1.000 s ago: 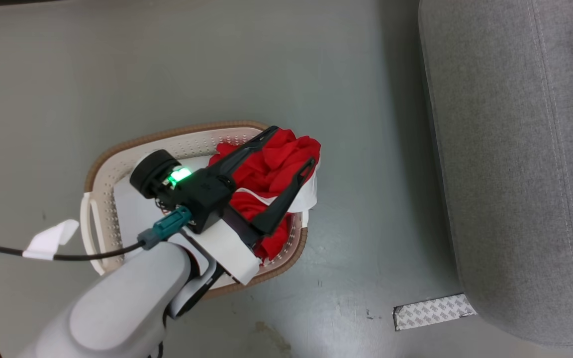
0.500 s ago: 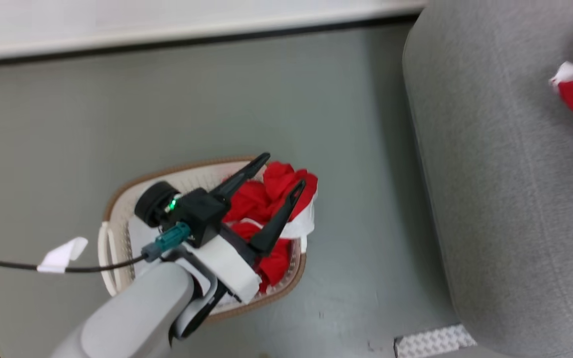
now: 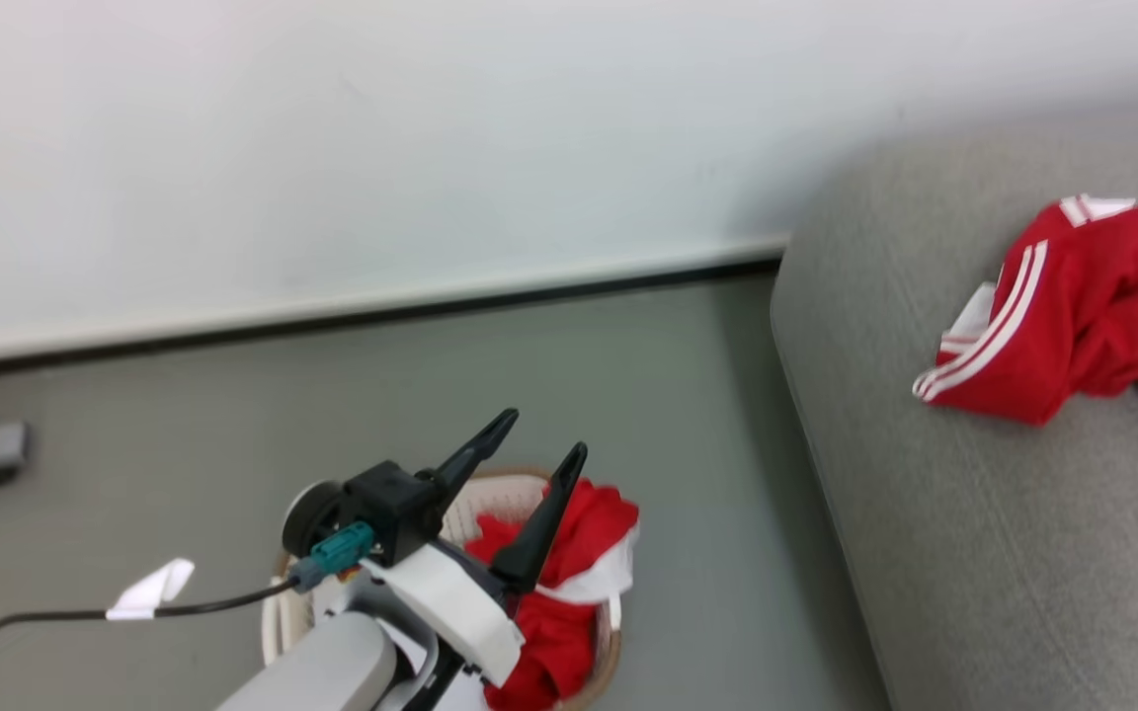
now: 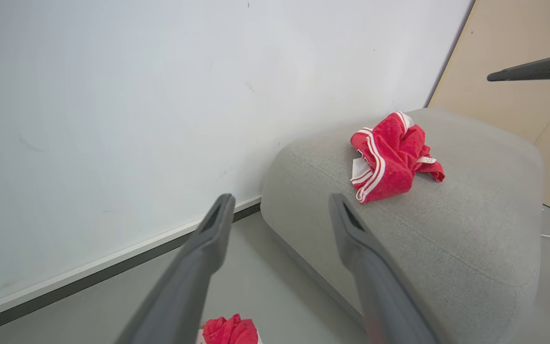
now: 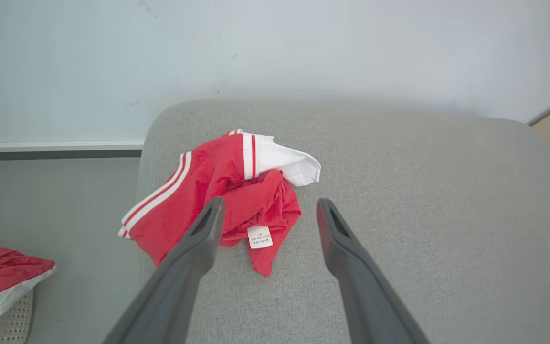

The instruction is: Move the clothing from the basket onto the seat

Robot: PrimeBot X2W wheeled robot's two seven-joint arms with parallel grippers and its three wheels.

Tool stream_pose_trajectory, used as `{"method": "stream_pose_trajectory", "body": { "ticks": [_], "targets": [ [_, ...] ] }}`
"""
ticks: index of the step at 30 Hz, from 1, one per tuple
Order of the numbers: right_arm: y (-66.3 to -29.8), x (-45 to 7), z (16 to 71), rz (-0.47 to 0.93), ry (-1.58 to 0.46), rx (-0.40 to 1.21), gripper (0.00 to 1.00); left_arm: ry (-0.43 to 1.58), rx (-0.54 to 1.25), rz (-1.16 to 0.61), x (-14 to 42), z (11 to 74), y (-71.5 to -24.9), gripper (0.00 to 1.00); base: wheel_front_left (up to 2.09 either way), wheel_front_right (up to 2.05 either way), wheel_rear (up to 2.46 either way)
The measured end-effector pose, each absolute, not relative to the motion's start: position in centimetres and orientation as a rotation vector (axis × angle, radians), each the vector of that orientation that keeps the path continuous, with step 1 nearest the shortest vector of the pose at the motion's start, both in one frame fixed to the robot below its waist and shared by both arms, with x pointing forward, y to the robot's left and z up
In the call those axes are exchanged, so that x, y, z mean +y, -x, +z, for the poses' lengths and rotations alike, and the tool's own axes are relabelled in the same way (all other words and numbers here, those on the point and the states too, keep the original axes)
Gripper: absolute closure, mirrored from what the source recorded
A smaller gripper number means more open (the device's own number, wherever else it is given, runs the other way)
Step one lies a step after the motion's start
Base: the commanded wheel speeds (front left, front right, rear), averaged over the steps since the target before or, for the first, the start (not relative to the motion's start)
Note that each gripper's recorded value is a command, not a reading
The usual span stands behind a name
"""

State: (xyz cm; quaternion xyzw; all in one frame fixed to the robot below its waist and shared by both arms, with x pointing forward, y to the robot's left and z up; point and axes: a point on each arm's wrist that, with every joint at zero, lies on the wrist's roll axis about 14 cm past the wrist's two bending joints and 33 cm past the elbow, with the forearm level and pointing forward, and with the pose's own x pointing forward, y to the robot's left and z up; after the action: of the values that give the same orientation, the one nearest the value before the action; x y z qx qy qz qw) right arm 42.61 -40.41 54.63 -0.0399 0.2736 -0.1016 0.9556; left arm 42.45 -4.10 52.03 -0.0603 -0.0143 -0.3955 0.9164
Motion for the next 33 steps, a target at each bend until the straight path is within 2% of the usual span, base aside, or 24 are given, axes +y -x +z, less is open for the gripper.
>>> {"method": "stream_pose_trajectory", "body": {
  "ticks": [7,11,14,19,24,33],
  "targets": [
    [-42.0,-35.1,62.2,-0.056,0.092,0.240,0.00,0.117,-0.126,-0.686,-0.8,56.0,-41.1,0.00,0.00,0.00,0.00],
    [-42.0,-31.8,64.9,0.019,0.128,0.066,0.00,0.102,-0.172,-0.557,3.1,57.5,-41.3,0.00,0.00,0.00,0.00],
    [-42.2,-28.3,65.5,0.085,0.081,-0.061,0.00,0.102,-0.187,-0.459,6.1,57.8,-41.2,0.00,0.00,0.00,0.00],
    [-41.6,-23.7,63.3,0.153,0.040,-0.137,0.00,0.107,-0.188,-0.281,11.8,57.4,-41.0,0.00,0.00,0.00,0.00],
    [-40.6,-19.5,60.0,0.191,-0.094,-0.160,0.00,0.120,-0.186,-0.129,16.6,56.8,-40.3,0.00,0.00,0.00,0.00],
    [-38.2,-16.5,53.9,0.175,-0.211,-0.146,0.00,0.109,-0.148,-0.007,20.1,54.1,-38.8,0.00,0.00,0.00,0.00]
  ]
}}
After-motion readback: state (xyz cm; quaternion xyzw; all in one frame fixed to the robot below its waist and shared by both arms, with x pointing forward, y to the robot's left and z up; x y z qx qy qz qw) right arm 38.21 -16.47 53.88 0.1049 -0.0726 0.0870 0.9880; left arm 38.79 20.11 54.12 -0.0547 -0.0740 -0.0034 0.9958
